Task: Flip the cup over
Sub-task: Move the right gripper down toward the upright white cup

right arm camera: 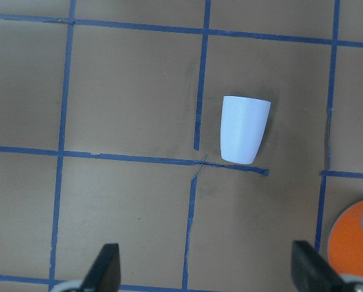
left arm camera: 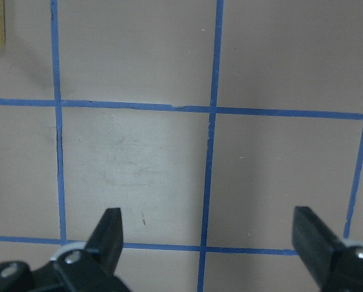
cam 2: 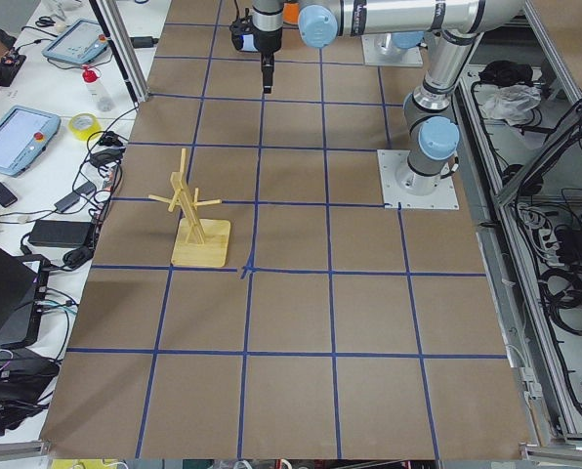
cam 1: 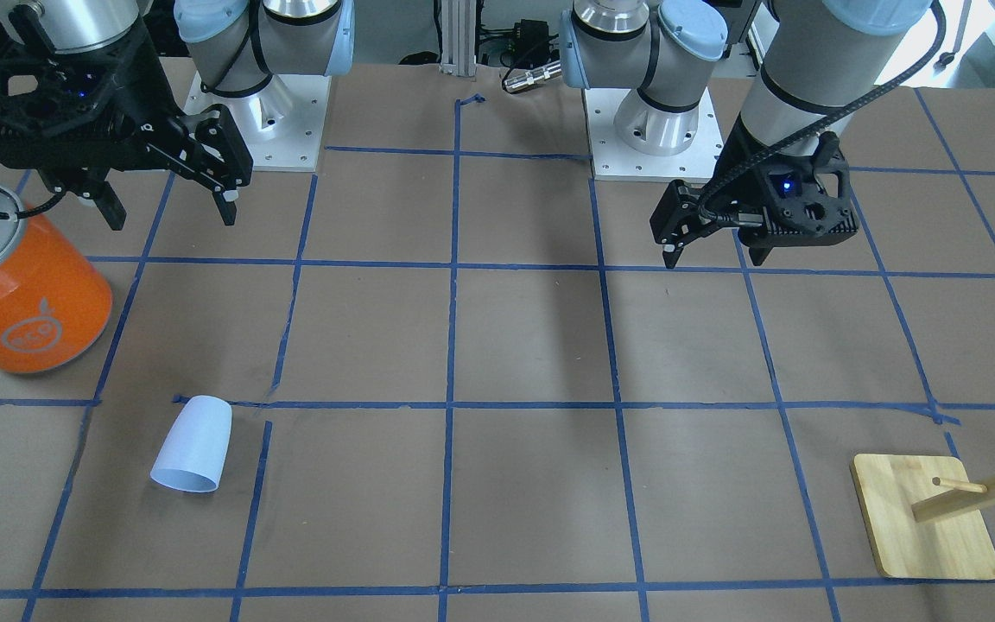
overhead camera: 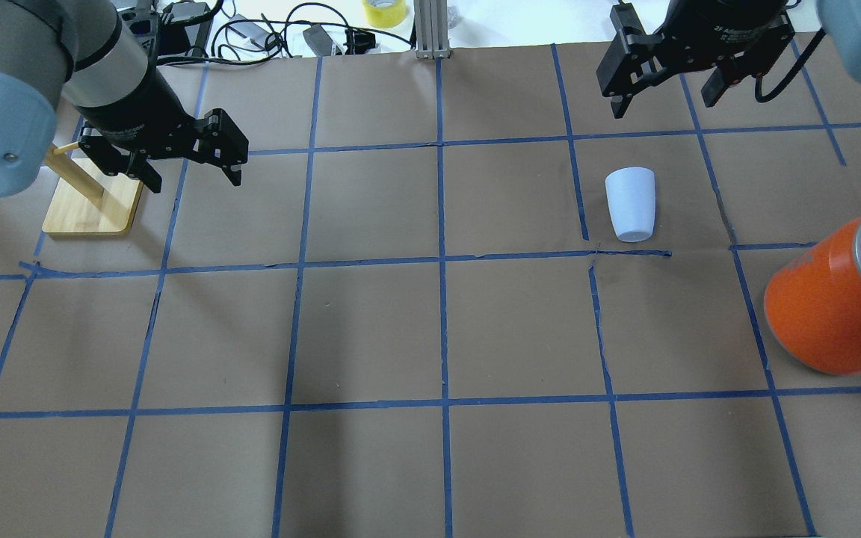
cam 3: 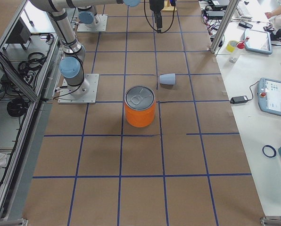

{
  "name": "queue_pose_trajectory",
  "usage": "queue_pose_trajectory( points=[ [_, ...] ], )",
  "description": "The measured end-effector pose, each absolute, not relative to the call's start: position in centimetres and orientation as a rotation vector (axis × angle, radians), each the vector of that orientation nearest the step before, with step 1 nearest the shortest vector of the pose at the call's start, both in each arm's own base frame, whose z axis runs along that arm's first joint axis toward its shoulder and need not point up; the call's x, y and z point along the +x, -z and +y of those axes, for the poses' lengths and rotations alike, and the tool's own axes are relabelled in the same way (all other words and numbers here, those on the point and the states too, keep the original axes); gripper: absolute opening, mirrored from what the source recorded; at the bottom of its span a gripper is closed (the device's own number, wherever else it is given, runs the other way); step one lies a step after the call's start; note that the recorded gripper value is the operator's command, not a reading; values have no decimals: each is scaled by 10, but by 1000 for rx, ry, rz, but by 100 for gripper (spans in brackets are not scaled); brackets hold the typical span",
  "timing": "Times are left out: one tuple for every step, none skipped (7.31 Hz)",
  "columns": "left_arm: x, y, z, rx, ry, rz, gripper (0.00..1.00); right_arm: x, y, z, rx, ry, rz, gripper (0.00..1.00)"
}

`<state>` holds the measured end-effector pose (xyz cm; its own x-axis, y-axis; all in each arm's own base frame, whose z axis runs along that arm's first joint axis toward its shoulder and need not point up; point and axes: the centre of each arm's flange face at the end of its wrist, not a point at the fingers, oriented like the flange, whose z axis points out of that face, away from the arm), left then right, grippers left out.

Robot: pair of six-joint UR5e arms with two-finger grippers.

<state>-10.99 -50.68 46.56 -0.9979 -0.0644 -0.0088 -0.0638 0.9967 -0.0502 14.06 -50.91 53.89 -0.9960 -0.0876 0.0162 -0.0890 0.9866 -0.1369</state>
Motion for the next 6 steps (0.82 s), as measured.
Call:
queue_pose_trajectory(
  points=[
    [-110,-465,-507,-100,78,3129,100,141,-538,-509,138,-209,-3123,100],
    [-110,-465,-507,-100,78,3129,100,141,-536,-510,136,-198,-3126,100],
    [-110,-465,-507,-100,78,3129,100,139,-533,-510,130,-194,-3125,100],
    [-110,-465,-508,-100,78,3129,100,136,-531,-514,115,-198,-3124,100],
    [-110,-464,-508,-101,78,3129,100,128,-523,-525,82,-184,-3126,100],
    [-110,-464,-508,-101,77,3129,100,112,-502,-550,33,-164,-3127,100]
  ],
)
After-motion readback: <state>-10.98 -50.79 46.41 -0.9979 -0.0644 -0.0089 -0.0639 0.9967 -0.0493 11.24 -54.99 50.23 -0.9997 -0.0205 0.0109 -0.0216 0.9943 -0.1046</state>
